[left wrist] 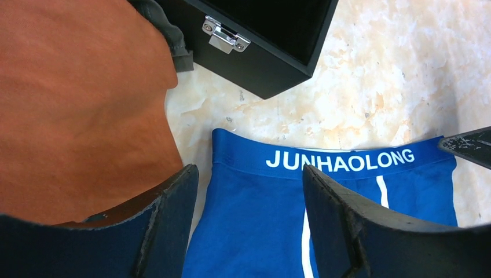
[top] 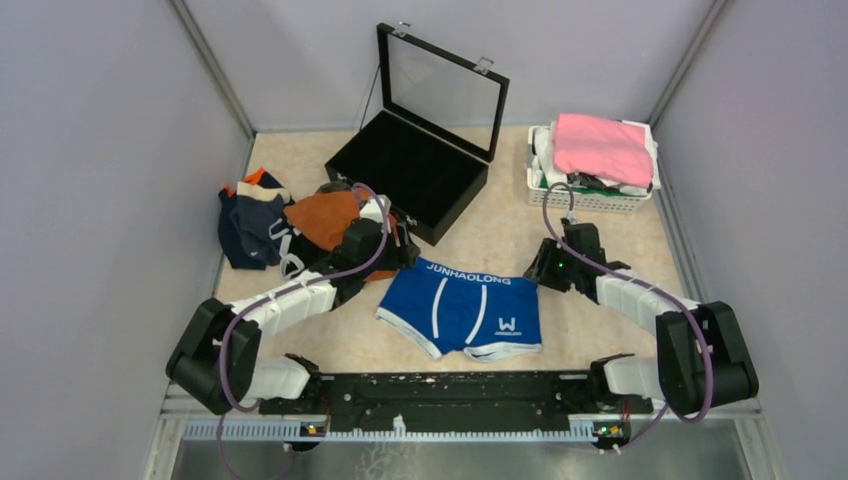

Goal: Roll the underwear
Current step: Flatten out the underwear at the center of the board, then fold the underwear at the center of the board.

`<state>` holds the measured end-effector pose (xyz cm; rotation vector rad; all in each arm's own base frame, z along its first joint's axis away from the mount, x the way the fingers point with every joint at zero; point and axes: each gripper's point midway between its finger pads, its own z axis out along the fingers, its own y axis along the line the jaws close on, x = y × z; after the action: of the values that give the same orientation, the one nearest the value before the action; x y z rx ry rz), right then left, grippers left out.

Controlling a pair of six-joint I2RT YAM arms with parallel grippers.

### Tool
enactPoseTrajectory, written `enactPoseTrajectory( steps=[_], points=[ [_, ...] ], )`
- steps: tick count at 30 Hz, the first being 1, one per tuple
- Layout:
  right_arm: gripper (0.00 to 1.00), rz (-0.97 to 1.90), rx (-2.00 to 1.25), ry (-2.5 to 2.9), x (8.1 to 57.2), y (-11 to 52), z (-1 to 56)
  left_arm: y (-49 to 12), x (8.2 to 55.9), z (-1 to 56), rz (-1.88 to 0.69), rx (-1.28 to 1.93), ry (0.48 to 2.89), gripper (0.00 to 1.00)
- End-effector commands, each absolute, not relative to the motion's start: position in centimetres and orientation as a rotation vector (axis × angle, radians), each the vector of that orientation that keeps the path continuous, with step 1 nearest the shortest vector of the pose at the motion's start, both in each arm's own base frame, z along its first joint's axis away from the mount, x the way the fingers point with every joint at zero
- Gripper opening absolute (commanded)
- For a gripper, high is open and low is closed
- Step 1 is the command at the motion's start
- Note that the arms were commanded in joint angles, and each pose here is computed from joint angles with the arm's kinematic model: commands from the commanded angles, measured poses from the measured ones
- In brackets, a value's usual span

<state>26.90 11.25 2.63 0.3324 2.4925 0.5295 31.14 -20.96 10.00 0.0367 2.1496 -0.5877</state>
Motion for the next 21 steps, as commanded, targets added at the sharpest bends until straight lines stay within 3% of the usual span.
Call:
enactPoseTrajectory(
  steps=[1,15,21],
  points=[
    [0.44,0.534,0.308,2.530,26.1,11.1,2.9,-21.3,31.3,11.9,-0.618,0.026,2.105,0.72],
    [0.47,0.426,0.354,2.503,26.8,9.5,3.4,-18.5,32.5,14.6,-0.440,-0.043,2.066,0.80],
    [0.56,0.469,0.331,2.427,27.4,9.8,4.9,-17.5,32.3,15.3,-0.408,-0.067,2.034,0.82]
  ],
)
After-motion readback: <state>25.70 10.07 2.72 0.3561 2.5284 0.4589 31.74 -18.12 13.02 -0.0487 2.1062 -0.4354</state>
